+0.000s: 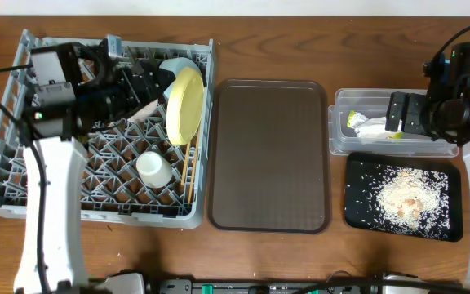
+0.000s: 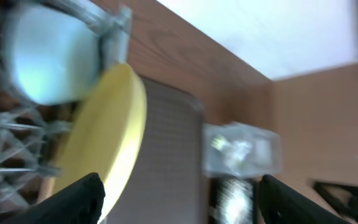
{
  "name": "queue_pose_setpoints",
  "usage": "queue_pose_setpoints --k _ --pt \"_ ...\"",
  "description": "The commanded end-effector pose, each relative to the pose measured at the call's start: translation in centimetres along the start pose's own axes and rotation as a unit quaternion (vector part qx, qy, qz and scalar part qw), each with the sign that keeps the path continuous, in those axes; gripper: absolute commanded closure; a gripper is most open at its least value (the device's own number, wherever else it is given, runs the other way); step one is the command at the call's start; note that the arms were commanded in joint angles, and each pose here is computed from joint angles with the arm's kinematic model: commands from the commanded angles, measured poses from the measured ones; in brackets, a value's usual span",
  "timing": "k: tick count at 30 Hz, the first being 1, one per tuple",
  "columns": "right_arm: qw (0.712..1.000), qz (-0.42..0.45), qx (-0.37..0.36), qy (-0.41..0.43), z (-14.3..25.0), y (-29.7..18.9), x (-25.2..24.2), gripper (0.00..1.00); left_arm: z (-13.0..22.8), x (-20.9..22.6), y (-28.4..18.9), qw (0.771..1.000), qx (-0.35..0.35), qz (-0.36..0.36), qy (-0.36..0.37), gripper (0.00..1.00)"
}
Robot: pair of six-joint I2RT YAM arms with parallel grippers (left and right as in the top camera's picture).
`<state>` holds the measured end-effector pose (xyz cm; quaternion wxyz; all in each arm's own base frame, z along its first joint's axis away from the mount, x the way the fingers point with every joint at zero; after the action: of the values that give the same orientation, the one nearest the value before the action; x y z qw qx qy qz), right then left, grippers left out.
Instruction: Sort waste into correct bins and load items into the dishwasher
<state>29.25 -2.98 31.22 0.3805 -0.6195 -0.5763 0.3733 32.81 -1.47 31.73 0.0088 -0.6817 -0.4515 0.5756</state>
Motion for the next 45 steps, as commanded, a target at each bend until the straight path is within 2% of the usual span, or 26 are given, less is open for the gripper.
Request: queue_pose_setpoints --k 1,4,5,6,16,20,26,29,30,33,34,36,41,45 --pt "1.000 0.002 0.000 0.011 0.0 0.0 -0.3 0.01 -1.1 -0.3 -2.0 0.980 -0.128 -0.151 0.035 0.17" --pt "1.000 0.002 0.000 0.011 0.0 0.0 -0.3 0.01 -1.1 -0.5 -2.7 0.964 -0.168 -0.199 0.048 0.17" --pt "1.000 0.002 0.000 0.011 0.0 0.0 -0.3 0.01 -1.0 -0.5 -2.8 0.962 -0.172 -0.206 0.049 0.08" --pt "1.000 0.002 0.000 0.011 0.0 0.0 -0.3 0.01 -1.0 -0.5 -2.8 0.962 -0.172 -0.207 0.050 0.07" --pt "1.000 0.002 -0.004 0.011 0.0 -0.2 -0.3 0.01 -1.0 -0.3 -2.6 0.962 -0.170 -0.210 0.048 0.07" --pt "0.998 0.001 -0.059 0.004 0.9 -3.9 0.2 0.01 -1.0 -0.3 -2.6 0.962 -0.170 -0.210 0.048 0.06" --pt "0.973 0.024 -0.224 -0.045 5.0 -13.4 0.9 0.01 -1.0 -0.4 -2.6 0.962 -0.170 -0.209 0.048 0.06" --pt "0.938 0.031 -0.336 -0.078 7.3 -17.9 1.1 0.01 -1.0 -0.4 -2.6 0.962 -0.170 -0.209 0.048 0.05" --pt "0.913 0.035 -0.396 -0.088 8.4 -19.8 1.2 0.01 -1.0 -0.4 -2.6 0.962 -0.170 -0.209 0.048 0.05" --pt "0.845 0.042 -0.518 -0.126 10.7 -22.3 1.5 0.01 -1.0 -0.3 -2.6 0.962 -0.170 -0.210 0.048 0.05" --pt "0.822 0.045 -0.549 -0.142 11.4 -22.5 1.7 0.01 -1.0 -0.3 -2.6 0.962 -0.170 -0.210 0.048 0.05" --pt "0.756 0.047 -0.628 -0.177 13.3 -20.8 2.4 0.01 -1.0 -0.4 -2.6 0.962 -0.170 -0.209 0.048 0.05" --pt "0.722 0.038 -0.666 -0.182 14.2 -15.4 3.0 0.01 -1.0 -0.4 -2.6 0.962 -0.170 -0.209 0.048 0.05" --pt "0.713 0.015 -0.683 -0.158 14.3 -10.6 3.3 0.01 -1.0 -0.4 -2.6 0.962 -0.170 -0.209 0.048 0.05"
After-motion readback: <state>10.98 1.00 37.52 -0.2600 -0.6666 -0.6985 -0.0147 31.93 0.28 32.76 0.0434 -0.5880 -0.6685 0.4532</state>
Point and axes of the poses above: each gripper's point midway between its finger pads, its own y axis out along the fingers, its own x axis along the line the jaws close on, z = x × y, the point moved 8 cm from there along -y, back along the fingers, and after that the axes turned 7 degrees about -y, right-handed, at the moved point
